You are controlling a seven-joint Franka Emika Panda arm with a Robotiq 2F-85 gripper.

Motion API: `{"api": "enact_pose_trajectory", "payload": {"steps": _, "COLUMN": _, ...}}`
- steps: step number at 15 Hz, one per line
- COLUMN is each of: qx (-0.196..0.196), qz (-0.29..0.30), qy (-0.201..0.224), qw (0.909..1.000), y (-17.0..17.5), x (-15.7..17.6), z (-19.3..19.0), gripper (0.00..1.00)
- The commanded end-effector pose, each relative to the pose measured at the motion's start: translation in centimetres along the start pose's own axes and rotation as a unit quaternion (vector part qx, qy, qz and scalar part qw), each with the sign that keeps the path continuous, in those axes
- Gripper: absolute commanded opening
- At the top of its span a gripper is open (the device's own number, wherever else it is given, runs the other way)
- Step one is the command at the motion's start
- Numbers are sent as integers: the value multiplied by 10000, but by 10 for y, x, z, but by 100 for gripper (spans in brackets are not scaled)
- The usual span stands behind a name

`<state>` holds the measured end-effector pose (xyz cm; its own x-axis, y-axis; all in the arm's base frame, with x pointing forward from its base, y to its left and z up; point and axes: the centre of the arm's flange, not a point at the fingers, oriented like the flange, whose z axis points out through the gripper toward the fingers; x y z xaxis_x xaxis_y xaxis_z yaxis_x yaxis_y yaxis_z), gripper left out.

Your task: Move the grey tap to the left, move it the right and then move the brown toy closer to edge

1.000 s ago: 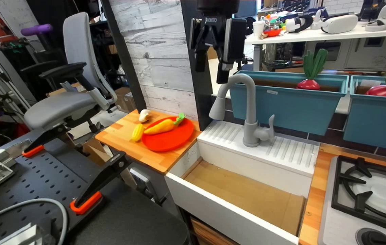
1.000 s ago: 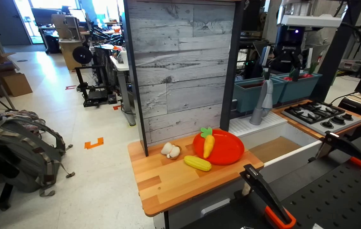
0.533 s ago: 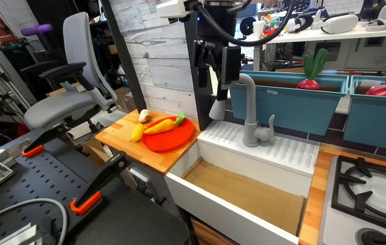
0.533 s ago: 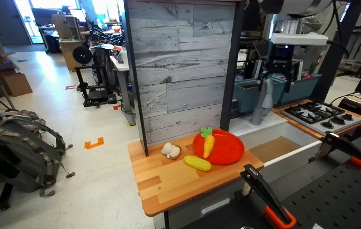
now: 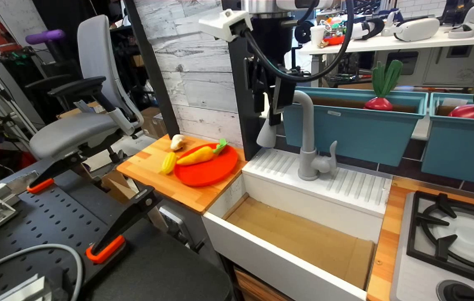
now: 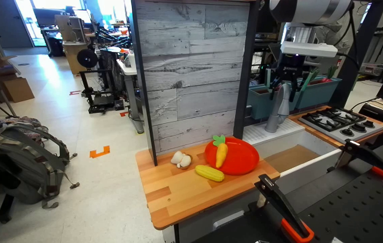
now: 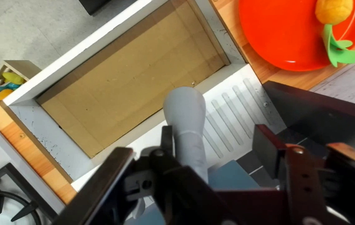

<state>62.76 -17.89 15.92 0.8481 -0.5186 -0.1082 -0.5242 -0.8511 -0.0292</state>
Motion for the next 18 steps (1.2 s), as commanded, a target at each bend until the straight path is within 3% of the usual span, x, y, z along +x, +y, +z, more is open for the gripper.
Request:
{"api": "enact_pose_trajectory", "payload": {"steps": 1, "qx": 155, "qz": 91, "qy": 156, "qw": 9997, "y": -3, "x": 6, "z": -1, "gripper": 37}}
{"api": "enact_pose_trajectory", "payload": {"steps": 6, "qx": 35, "qz": 188, "qy": 52, "qw": 9998, "y": 13, "x": 5, "z": -2, "gripper": 2}}
{"api": "enact_pose_trajectory", "payload": {"steps": 12, "qx": -463, "qz": -575, "qy": 169, "qw": 9971, "y": 36, "x": 1, "z": -3, "gripper": 6}}
{"api": "enact_pose_trajectory", "payload": {"steps": 18, "qx": -874, "qz": -1469, "qy": 38, "qw": 9853, "y": 63, "x": 18, "z": -10, "gripper": 6}}
